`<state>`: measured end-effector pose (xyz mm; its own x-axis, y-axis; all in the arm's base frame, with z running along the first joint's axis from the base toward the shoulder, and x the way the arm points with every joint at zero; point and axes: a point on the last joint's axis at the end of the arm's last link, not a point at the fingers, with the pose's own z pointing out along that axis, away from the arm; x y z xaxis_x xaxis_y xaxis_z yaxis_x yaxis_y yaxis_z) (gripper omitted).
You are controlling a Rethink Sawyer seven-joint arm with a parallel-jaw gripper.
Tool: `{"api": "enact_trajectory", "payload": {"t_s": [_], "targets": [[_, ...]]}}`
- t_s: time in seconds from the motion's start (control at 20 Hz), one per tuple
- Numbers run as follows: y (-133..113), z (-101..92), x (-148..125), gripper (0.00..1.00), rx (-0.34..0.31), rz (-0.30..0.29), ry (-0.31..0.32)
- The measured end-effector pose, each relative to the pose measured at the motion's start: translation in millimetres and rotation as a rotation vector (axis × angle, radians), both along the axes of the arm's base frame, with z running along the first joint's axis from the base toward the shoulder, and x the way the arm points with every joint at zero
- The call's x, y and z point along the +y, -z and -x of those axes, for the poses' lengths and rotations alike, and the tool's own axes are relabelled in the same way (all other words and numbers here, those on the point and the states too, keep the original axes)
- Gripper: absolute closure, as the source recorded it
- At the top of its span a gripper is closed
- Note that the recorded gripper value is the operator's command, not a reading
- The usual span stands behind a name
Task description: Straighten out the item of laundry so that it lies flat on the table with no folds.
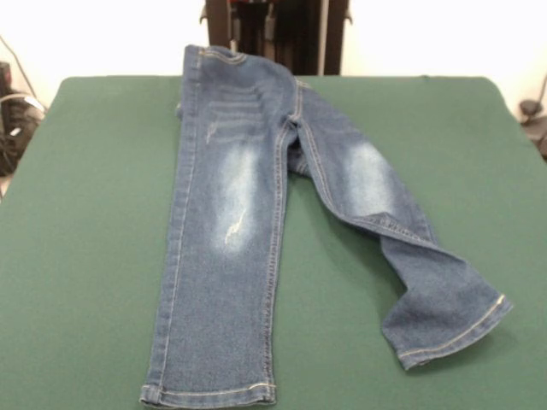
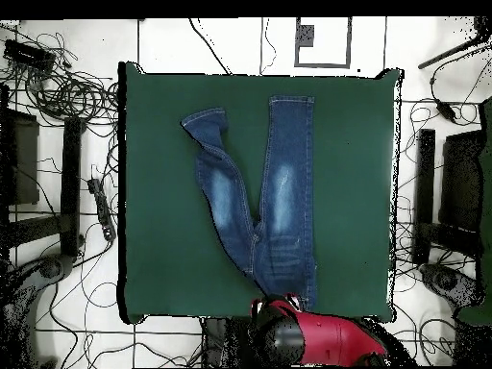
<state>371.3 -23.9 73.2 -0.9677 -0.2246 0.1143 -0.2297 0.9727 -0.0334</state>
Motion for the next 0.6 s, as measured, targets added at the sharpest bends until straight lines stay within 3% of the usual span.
{"api": "enact_trajectory", "payload": {"t_s": [0.2,0.6], "targets": [[-7,-17.0,7,0.00,-0.017,-0.006,0.008],[-15,-74.8,6,0.00,-0.055,0.022,0.020]]}}
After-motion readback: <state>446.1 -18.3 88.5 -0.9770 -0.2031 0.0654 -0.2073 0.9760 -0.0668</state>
